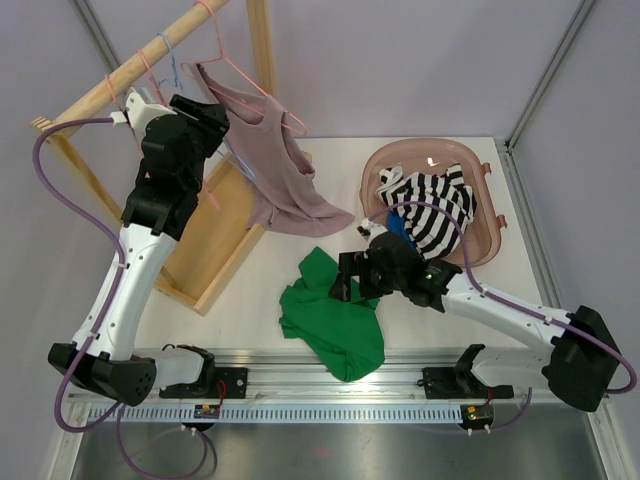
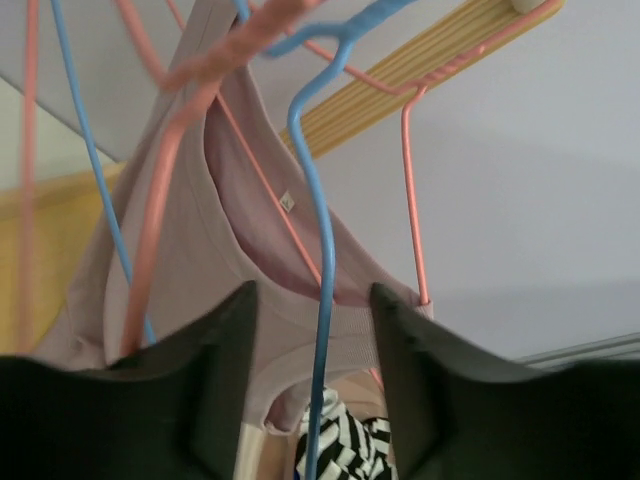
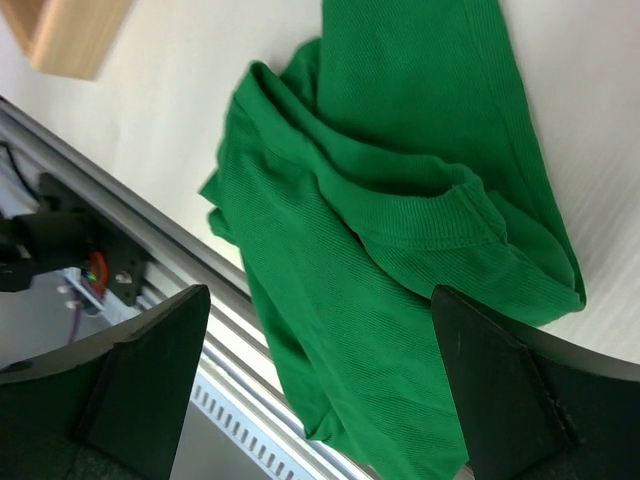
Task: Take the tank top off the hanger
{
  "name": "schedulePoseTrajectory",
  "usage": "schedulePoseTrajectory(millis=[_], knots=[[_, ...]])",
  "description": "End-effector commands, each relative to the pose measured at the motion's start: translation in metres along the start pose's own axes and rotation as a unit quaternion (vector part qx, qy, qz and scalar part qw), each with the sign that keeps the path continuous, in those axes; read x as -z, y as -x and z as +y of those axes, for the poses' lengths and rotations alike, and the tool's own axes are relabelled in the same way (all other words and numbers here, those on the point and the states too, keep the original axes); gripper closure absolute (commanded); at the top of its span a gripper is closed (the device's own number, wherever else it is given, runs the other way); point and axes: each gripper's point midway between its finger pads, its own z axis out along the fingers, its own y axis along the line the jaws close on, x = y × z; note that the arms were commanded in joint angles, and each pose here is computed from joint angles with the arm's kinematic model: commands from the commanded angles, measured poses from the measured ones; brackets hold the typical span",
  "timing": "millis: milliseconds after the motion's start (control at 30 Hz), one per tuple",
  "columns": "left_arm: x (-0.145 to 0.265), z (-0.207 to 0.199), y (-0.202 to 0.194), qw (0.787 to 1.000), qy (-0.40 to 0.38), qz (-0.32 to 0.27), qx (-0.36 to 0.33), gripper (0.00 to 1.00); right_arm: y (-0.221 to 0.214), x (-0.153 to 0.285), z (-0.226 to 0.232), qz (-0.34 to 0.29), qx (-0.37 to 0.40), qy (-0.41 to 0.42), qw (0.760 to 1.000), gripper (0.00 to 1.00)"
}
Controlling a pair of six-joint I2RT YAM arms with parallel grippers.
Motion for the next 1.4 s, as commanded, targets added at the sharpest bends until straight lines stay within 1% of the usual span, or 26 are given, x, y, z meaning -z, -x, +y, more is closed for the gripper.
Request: schedulePoseTrajectory(millis=[0,33,100,133,167,200,367,400,533,567,600,633,667,733,767,800,933,1000,1033,1100,1133,1200,1233,1300,1333,1367], knots=[[0.015,-0.006,0.002,1.0,-0.02,0.01,0.016,0.4,0.01,-0.01,-0.004,-0.018,0.029,-0.055,0.998,0.01],[0.019,-0.01,0.006,0.999,-0.03,0.008,0.016,0.33,0.003,-0.014,-0.002,-0.01,0.036,-0.062,0.997,0.01],[0.026,-0.016,0.007,0.999,-0.045,0.016,0.015,0.26,-0.003,-0.026,-0.007,0.005,0.05,-0.091,0.995,0.01],[0.032,-0.022,0.011,0.998,-0.055,0.017,0.016,0.19,-0.016,-0.036,-0.009,0.026,0.061,-0.105,0.992,0.01],[0.037,-0.028,0.011,0.997,-0.071,0.027,0.017,0.16,-0.015,-0.039,-0.01,0.028,0.064,-0.121,0.99,0.0],[0.041,-0.032,0.011,0.996,-0.079,0.031,0.013,0.01,-0.019,-0.043,-0.011,0.036,0.069,-0.13,0.988,0.0],[0.069,-0.055,0.015,0.989,-0.135,0.066,0.002,0.01,-0.057,-0.076,-0.024,0.1,0.104,-0.182,0.973,0.0],[0.075,-0.056,0.014,0.987,-0.141,0.073,-0.005,0.01,-0.059,-0.08,-0.031,0.099,0.112,-0.202,0.968,0.0],[0.104,-0.069,0.013,0.977,-0.188,0.097,-0.029,0.01,-0.084,-0.099,-0.06,0.135,0.131,-0.265,0.946,0.01],[0.111,-0.072,0.013,0.974,-0.199,0.102,-0.037,0.01,-0.086,-0.103,-0.061,0.138,0.132,-0.264,0.945,0.05],[0.123,-0.077,0.016,0.97,-0.214,0.099,-0.052,0.01,-0.088,-0.106,-0.063,0.139,0.135,-0.267,0.944,0.13],[0.13,-0.074,0.014,0.969,-0.213,0.106,-0.062,0.01,-0.09,-0.109,-0.065,0.143,0.137,-0.265,0.944,0.3],[0.137,-0.073,0.014,0.967,-0.219,0.108,-0.069,0.01,-0.09,-0.112,-0.062,0.14,0.139,-0.257,0.946,0.65],[0.156,-0.065,0.016,0.964,-0.228,0.107,-0.087,0.01,-0.082,-0.11,-0.053,0.126,0.14,-0.24,0.952,0.83],[0.165,-0.065,0.012,0.958,-0.245,0.118,-0.095,0.01,-0.077,-0.109,-0.048,0.117,0.144,-0.229,0.955,0.93],[0.171,-0.061,0.01,0.954,-0.251,0.121,-0.108,0.01,-0.071,-0.106,-0.045,0.107,0.146,-0.228,0.957,1.0],[0.208,-0.035,-0.005,0.94,-0.279,0.145,-0.133,0.01,-0.024,-0.077,-0.016,0.036,0.152,-0.21,0.965,1.0],[0.221,-0.025,-0.007,0.935,-0.292,0.141,-0.143,0.01,-0.008,-0.064,-0.012,0.013,0.16,-0.217,0.963,1.0],[0.224,-0.017,-0.009,0.935,-0.291,0.138,-0.149,0.01,0.009,-0.053,0.001,-0.011,0.157,-0.206,0.966,1.0],[0.235,0.006,-0.014,0.936,-0.28,0.136,-0.162,0.01,0.024,-0.039,0.004,-0.026,0.164,-0.213,0.963,1.0],[0.238,0.014,-0.013,0.939,-0.272,0.129,-0.167,0.01,0.039,-0.028,0.016,-0.046,0.161,-0.205,0.964,1.0],[0.245,0.033,-0.019,0.938,-0.261,0.135,-0.183,0.01,0.053,-0.013,0.015,-0.058,0.17,-0.218,0.959,1.0],[0.247,0.039,-0.021,0.938,-0.257,0.136,-0.189,0.01,0.07,-0.002,0.025,-0.077,0.17,-0.214,0.959,1.0],[0.253,0.058,-0.03,0.937,-0.245,0.145,-0.204,0.01,0.088,0.016,0.019,-0.091,0.168,-0.239,0.952,1.0],[0.255,0.064,-0.033,0.936,-0.24,0.15,-0.21,0.01,0.105,0.03,0.027,-0.112,0.162,-0.232,0.952,1.0],[0.256,0.071,-0.034,0.937,-0.231,0.151,-0.215,0.01,0.113,0.04,0.023,-0.115,0.169,-0.245,0.948,1.0]])
